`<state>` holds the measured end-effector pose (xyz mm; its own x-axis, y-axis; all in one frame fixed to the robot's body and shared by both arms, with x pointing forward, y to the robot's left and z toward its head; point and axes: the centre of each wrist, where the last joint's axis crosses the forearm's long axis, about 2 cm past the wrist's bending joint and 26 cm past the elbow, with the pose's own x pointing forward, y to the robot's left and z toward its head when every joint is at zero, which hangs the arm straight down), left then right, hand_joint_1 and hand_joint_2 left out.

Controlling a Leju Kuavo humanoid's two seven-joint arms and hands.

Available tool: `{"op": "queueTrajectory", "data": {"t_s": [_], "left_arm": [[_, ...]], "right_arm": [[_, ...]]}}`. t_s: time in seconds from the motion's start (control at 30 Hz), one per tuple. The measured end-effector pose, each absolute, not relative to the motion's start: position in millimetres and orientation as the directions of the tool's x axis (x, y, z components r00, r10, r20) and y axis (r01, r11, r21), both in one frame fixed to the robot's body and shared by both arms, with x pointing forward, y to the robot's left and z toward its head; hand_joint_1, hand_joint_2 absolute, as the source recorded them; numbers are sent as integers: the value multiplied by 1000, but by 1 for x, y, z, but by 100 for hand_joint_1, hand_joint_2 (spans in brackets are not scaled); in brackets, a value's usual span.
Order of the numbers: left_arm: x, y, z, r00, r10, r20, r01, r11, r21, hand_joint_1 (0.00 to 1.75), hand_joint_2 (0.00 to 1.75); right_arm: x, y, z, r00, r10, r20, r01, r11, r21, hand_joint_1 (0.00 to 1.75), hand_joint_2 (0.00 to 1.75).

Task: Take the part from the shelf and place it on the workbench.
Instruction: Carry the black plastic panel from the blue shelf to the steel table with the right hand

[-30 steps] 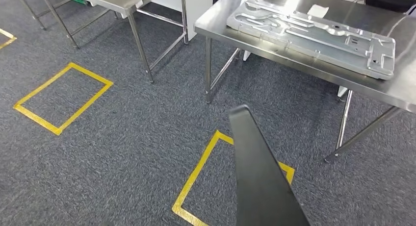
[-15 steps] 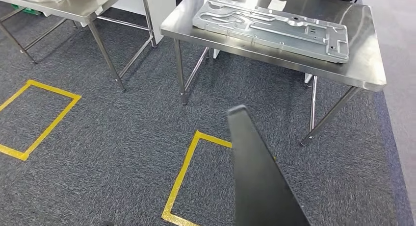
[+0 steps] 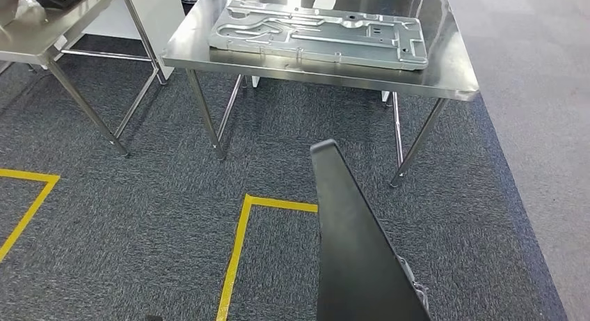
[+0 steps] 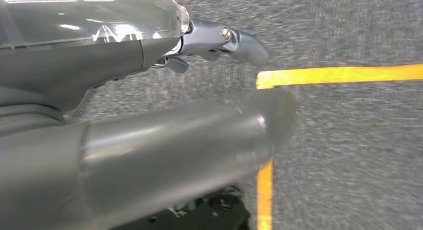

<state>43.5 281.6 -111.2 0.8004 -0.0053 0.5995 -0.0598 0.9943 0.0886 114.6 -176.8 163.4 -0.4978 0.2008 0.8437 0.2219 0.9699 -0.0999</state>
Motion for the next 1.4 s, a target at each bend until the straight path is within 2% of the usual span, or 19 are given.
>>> {"op": "queueTrajectory", "data": {"t_s": [0.33, 0.63, 1.0, 1.27, 1.4], "left_arm": [[41, 284, -112, 808, -21, 589, -38, 995, 88, 0, 0], [47, 286, -111, 809, -63, 584, 12, 996, 91, 0, 0], [48, 295, -111, 814, -117, 570, 67, 992, 109, 0, 0], [56, 294, -110, 805, -167, 570, 124, 986, 114, 0, 0], [57, 294, -110, 806, -186, 563, 148, 982, 114, 0, 0]], "right_arm": [[125, -195, 167, -406, 472, 782, 447, 849, -280, 175, 175], [158, -225, 170, -339, 530, 777, 592, 762, -262, 175, 175], [216, -223, 182, -303, 659, 689, 597, 694, -401, 175, 175], [259, -202, 189, -260, 810, 525, 567, 568, -596, 175, 175], [272, -188, 189, -248, 897, 367, 572, 441, -692, 175, 175]]}}
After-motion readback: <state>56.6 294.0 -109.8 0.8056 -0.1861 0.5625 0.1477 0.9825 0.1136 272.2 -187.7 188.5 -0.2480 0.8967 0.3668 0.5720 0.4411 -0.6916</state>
